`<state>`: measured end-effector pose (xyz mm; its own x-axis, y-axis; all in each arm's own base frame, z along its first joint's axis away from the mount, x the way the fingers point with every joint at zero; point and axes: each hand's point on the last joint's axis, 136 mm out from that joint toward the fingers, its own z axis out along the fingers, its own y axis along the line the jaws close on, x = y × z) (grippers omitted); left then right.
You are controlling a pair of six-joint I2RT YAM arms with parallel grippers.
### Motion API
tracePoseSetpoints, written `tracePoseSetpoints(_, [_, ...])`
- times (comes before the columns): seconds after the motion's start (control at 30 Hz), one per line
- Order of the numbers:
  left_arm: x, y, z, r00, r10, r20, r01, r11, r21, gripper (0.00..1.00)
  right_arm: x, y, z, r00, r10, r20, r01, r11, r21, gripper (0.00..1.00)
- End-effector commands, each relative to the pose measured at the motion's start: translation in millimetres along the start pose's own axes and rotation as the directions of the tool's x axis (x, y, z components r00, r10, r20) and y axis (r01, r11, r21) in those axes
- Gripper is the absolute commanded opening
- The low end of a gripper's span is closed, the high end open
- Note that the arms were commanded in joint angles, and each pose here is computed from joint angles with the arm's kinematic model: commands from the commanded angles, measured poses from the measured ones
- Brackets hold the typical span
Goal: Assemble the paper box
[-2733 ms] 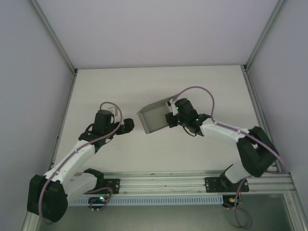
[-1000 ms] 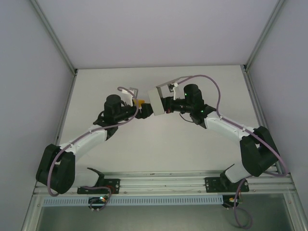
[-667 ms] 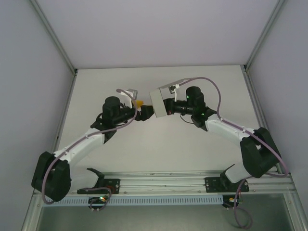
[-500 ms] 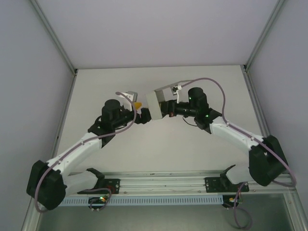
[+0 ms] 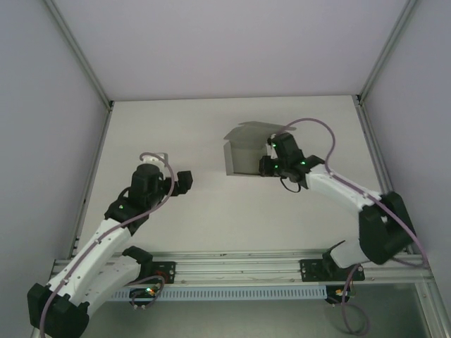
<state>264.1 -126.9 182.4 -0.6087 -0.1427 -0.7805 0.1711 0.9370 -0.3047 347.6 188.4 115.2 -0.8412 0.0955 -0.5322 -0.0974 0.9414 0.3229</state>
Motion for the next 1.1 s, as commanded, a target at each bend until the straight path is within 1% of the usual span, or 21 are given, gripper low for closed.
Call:
tracePoseSetpoints(0.0, [5.1, 7.6, -1.1, 1.000, -0.010, -0.013, 0.009, 0.999, -0.032, 1.00, 14.7, -19.0, 15.1, 0.992, -0.086, -0.093, 0.104, 0.972, 0.211, 0.02])
tracePoseSetpoints(0.03, [5.5, 7.2, 0.1, 1.000, -0.007, -0.016, 0.006, 1.000, -0.029, 1.00, 19.1, -20.0, 21.0, 0.987, -0.103, -0.121, 0.130, 0.962, 0.239, 0.03])
tracePoseSetpoints(0.13, [6.6, 5.1, 3.5, 1.000, -0.006, -0.025, 0.005, 1.000, -0.019, 1.00, 29.0, -15.9, 36.9, 0.976, -0.130, -0.174, 0.171, 0.953, 0.251, 0.05])
tracePoseSetpoints(0.33, [11.0, 1.2, 12.8, 0.999, -0.014, -0.046, 0.014, 1.000, 0.002, 1.00, 43.0, -19.8, 57.7, 0.965, -0.183, -0.189, 0.241, 0.902, 0.357, 0.07])
tracePoseSetpoints(0.4, [11.8, -0.2, 14.6, 0.998, -0.014, -0.054, 0.015, 1.000, 0.009, 1.00, 45.9, -22.6, 59.7, 0.965, -0.176, -0.196, 0.241, 0.891, 0.385, 0.08])
tracePoseSetpoints(0.47, [11.1, -2.0, 15.1, 0.998, -0.011, -0.058, 0.012, 1.000, 0.016, 1.00, 47.3, -23.9, 59.6, 0.966, -0.168, -0.195, 0.235, 0.887, 0.398, 0.16])
tracePoseSetpoints(0.6, [10.3, -3.1, 15.7, 0.999, -0.008, -0.054, 0.010, 1.000, 0.021, 1.00, 46.1, -18.8, 52.7, 0.972, -0.163, -0.171, 0.217, 0.899, 0.381, 0.39])
tracePoseSetpoints(0.63, [10.0, -4.4, 15.6, 0.998, -0.008, -0.054, 0.009, 1.000, 0.029, 1.00, 43.4, -16.5, 49.1, 0.974, -0.165, -0.155, 0.213, 0.902, 0.375, 0.41])
tracePoseSetpoints(0.73, [7.5, -9.7, 15.5, 0.999, -0.003, -0.053, 0.006, 0.999, 0.054, 1.00, 35.9, -6.0, 37.5, 0.979, -0.170, -0.111, 0.198, 0.920, 0.337, 0.42])
tracePoseSetpoints(0.8, [5.4, -12.9, 15.4, 0.999, 0.000, -0.050, 0.003, 0.998, 0.068, 1.00, 29.0, -1.0, 29.0, 0.982, -0.169, -0.079, 0.185, 0.930, 0.318, 0.50])
tracePoseSetpoints(0.87, [4.0, -16.6, 16.6, 0.999, 0.007, -0.051, -0.003, 0.996, 0.085, 1.00, 21.1, 0.6, 18.9, 0.983, -0.177, -0.047, 0.183, 0.930, 0.320, 0.53])
tracePoseSetpoints(0.93, [3.3, -22.6, 19.0, 0.998, 0.020, -0.055, -0.013, 0.993, 0.113, 1.00, 12.6, -1.5, 8.4, 0.980, -0.196, -0.016, 0.190, 0.922, 0.337, 0.58])
tracePoseSetpoints(1.0, [2.9, -29.8, 22.1, 0.997, 0.046, -0.065, -0.036, 0.989, 0.145, 1.00, 5.6, -1.2, 0.3, 0.973, -0.230, 0.004, 0.215, 0.917, 0.337, 0.63])
tracePoseSetpoints(1.07, [0.9, -37.0, 26.3, 0.994, 0.084, -0.076, -0.070, 0.982, 0.174, 1.00, -2.2, 0.0, -7.6, 0.961, -0.277, 0.023, 0.256, 0.912, 0.320, 0.65])
